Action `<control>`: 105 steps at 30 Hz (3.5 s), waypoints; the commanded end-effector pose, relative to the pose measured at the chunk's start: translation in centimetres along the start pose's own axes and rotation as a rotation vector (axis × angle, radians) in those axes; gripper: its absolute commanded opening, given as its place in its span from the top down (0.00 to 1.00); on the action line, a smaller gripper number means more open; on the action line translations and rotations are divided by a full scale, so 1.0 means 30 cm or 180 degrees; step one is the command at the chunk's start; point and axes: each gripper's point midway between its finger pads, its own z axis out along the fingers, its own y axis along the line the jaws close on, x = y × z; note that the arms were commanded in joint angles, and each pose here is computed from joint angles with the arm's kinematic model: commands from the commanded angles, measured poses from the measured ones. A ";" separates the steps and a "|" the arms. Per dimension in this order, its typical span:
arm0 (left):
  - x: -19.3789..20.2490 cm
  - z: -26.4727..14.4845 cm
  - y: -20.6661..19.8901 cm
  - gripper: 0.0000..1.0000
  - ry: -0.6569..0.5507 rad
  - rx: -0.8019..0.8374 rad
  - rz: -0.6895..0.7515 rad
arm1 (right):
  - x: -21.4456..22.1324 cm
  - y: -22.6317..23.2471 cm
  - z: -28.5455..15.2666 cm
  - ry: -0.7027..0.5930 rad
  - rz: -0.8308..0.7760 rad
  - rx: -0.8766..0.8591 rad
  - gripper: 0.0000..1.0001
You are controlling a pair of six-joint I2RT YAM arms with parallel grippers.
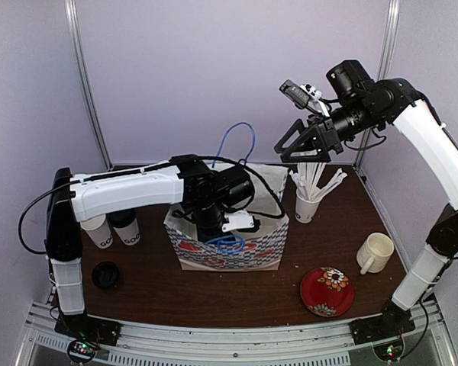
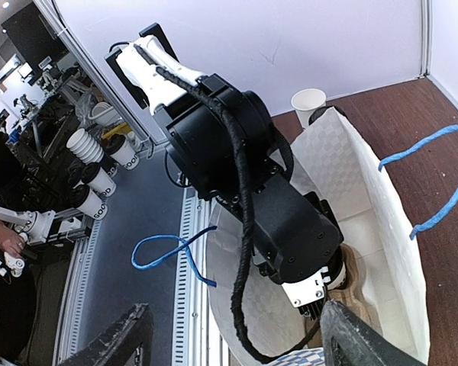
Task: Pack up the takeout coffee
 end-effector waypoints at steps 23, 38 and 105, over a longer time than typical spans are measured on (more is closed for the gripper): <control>-0.032 0.179 0.063 0.51 0.0007 0.0588 -0.0231 | 0.007 -0.017 -0.009 -0.0067 0.0172 -0.0129 0.22; -0.033 0.118 0.126 0.38 -0.0134 0.0882 -0.0551 | 0.005 -0.001 -0.016 -0.0122 0.0175 -0.0142 0.22; 0.797 -0.421 0.439 0.02 0.0094 -0.0657 -0.3498 | 0.057 -0.036 -0.046 0.0171 -0.0180 0.0291 0.15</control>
